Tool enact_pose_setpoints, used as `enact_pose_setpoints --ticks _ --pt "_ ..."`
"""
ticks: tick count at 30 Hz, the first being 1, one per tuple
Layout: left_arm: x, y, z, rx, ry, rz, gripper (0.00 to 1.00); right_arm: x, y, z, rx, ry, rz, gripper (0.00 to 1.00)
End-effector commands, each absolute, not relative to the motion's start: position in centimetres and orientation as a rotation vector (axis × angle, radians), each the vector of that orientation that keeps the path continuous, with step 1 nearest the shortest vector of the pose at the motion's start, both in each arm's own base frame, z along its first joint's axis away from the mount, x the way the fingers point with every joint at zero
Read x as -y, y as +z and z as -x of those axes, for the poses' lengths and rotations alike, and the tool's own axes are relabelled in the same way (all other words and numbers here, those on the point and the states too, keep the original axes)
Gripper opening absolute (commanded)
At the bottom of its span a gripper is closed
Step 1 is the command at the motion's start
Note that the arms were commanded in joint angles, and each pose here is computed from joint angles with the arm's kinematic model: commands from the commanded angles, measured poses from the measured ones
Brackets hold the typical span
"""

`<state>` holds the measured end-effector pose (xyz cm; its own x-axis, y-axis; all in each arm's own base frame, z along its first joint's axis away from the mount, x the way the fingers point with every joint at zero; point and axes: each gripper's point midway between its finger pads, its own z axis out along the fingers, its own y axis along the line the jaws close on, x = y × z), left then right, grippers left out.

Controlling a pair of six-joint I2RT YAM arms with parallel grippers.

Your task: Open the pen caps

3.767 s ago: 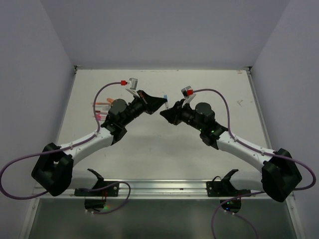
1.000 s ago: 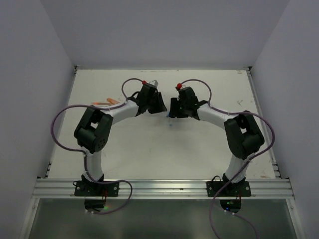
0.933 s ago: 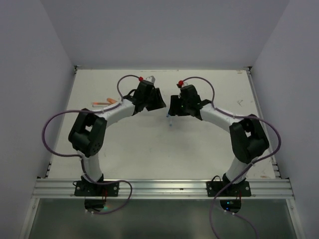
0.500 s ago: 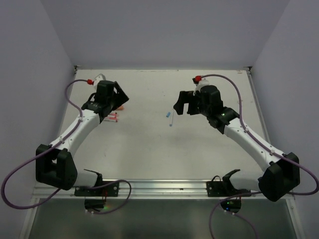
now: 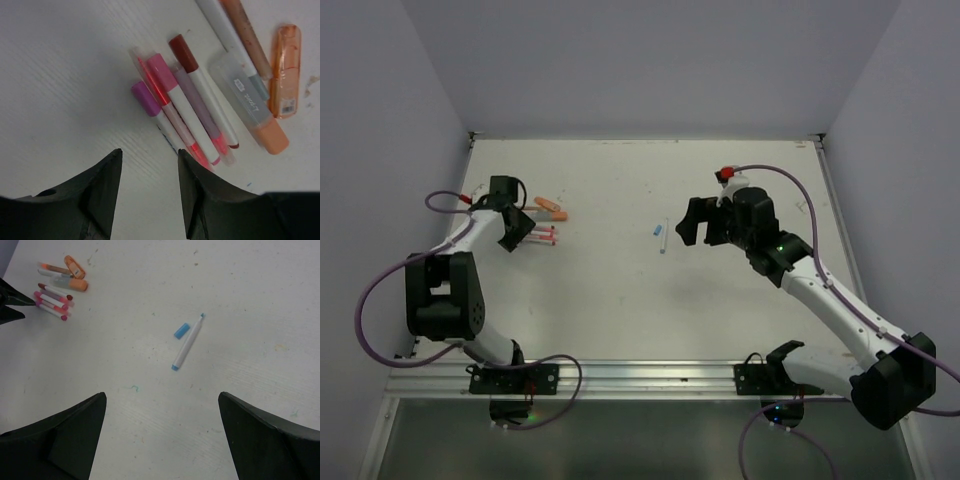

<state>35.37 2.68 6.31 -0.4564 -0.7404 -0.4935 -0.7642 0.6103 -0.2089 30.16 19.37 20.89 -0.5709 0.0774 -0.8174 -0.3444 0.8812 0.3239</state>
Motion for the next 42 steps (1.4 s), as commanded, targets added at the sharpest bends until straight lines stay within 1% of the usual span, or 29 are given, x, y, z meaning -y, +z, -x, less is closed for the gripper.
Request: enact_pose_setpoints --ticks 1,7,16,26,29,33,37,40,42 --pt "-3.8 5.9 -36.1 -2.282 0.085 1.252 0.51 -19.1 21.8 -30.0 -2.064 0.572 0.206 0.98" --pt "-4.7 3.9 -36.9 -2.318 0.084 1.285 0.45 -18.7 21.6 -29.8 -2.055 0.551 0.215 0.98" --pt "-4.8 4.5 -37.6 -2.281 0.048 1.301 0.44 -18.7 21.4 -29.6 -2.060 0.551 0.227 0.98" --pt "-4.9 2.1 -37.4 -2.333 0.078 1.342 0.43 -18.6 21.3 -29.5 -2.060 0.550 0.231 0.98" --pt "-4.9 1.7 -37.1 -2.352 0.095 1.351 0.39 -18.5 21.3 -29.4 -2.058 0.548 0.229 0.98" --pt "-5.1 1.6 -36.0 -2.387 0.134 1.339 0.31 -18.4 21.5 -29.3 -2.053 0.546 0.230 0.98" --pt "-5.0 1.1 -34.1 -2.436 0.163 1.316 0.27 -18.6 21.7 -29.2 -2.047 0.558 0.238 0.98" --pt "-4.8 1.2 -33.1 -2.451 0.159 1.283 0.21 -18.9 21.7 -29.2 -2.043 0.573 0.261 0.98" --pt "-4.5 0.8 -32.0 -2.479 0.150 1.259 0.14 -19.6 21.8 -28.9 -2.036 0.610 0.299 0.98"
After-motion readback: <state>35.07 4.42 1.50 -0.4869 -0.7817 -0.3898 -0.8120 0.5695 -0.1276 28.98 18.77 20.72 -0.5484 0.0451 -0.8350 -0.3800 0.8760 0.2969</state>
